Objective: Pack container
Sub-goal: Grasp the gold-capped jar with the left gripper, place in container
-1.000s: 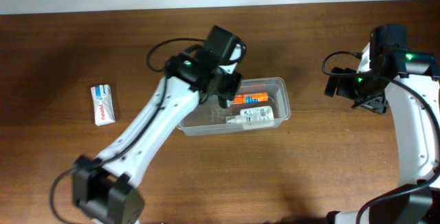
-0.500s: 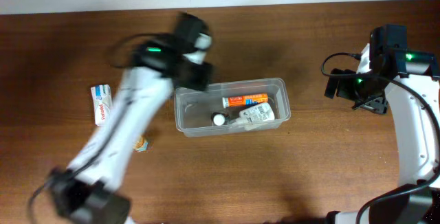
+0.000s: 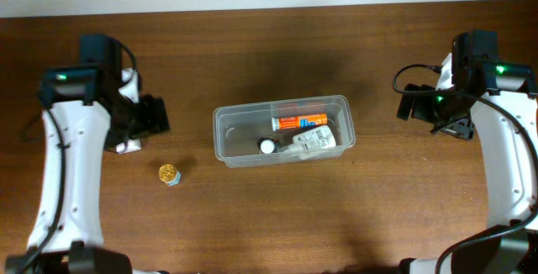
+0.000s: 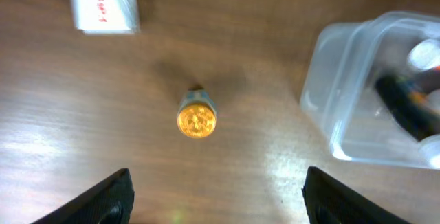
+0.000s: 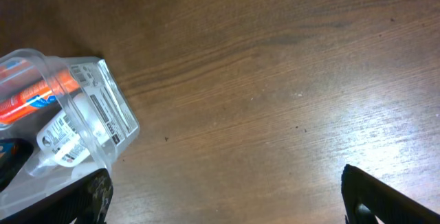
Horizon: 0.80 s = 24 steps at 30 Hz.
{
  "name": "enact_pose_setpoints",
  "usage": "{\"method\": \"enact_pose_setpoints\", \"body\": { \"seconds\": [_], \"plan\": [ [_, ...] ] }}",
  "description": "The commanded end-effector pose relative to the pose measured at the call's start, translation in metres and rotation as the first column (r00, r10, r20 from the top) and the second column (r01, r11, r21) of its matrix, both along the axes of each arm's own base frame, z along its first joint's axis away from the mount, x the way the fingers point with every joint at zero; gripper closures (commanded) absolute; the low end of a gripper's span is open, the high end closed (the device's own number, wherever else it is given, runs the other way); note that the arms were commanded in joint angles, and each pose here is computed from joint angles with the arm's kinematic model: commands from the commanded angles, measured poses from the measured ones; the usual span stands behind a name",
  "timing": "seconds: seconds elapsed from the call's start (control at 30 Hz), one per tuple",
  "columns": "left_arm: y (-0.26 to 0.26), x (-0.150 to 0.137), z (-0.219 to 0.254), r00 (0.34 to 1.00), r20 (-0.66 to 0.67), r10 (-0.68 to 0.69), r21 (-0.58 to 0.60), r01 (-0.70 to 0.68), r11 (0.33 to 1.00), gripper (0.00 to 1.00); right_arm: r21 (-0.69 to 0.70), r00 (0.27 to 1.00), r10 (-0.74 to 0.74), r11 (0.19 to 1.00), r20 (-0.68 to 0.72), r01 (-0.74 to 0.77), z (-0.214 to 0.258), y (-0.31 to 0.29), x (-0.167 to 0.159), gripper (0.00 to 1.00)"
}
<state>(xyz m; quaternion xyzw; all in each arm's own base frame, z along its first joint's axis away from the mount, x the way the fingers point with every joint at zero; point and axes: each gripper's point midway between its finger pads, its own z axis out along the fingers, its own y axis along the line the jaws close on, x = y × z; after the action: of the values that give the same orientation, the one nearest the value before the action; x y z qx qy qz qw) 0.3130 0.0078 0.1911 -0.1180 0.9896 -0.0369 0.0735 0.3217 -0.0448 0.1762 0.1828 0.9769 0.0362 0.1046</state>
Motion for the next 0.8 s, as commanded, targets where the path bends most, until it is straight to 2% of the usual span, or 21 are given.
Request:
{"method": "enact_pose_setpoints", "body": {
  "seconds": [0.0,0.13,0.3,0.43,0.57,0.77],
  "plan": [
    [-0.016,-0.025,-0.059,0.988,-0.155,-0.001,-0.09,-0.013,0.996,0.21,0.001,1.0,0.005,1.0,-0.004,-0.005,-0.002,0.0,-0.001,0.02],
    [-0.017,-0.047,-0.111,0.97,-0.243,-0.002,-0.094,-0.021,0.995,0.21,0.001,1.0,0.005,1.0,-0.004,-0.005,-0.002,0.0,-0.001,0.02],
    [-0.017,-0.06,-0.145,0.956,-0.295,-0.003,-0.091,-0.025,0.996,0.23,0.002,1.0,0.005,1.0,-0.009,-0.005,-0.002,0.0,-0.002,0.02],
    [-0.015,-0.058,-0.158,0.958,-0.286,-0.001,-0.081,-0.023,0.996,0.28,0.002,1.0,0.005,1.0,-0.012,-0.005,-0.002,0.0,-0.003,0.02],
    [-0.014,-0.053,-0.167,0.958,-0.286,-0.001,-0.075,-0.021,0.997,0.48,0.002,1.0,0.005,1.0,-0.012,-0.005,-0.002,0.0,-0.003,0.02],
    [-0.006,-0.049,-0.175,0.959,-0.283,0.006,-0.033,-0.016,0.999,0.5,0.002,1.0,0.006,1.0,-0.014,-0.006,-0.002,0.0,-0.003,0.01]
  ]
}}
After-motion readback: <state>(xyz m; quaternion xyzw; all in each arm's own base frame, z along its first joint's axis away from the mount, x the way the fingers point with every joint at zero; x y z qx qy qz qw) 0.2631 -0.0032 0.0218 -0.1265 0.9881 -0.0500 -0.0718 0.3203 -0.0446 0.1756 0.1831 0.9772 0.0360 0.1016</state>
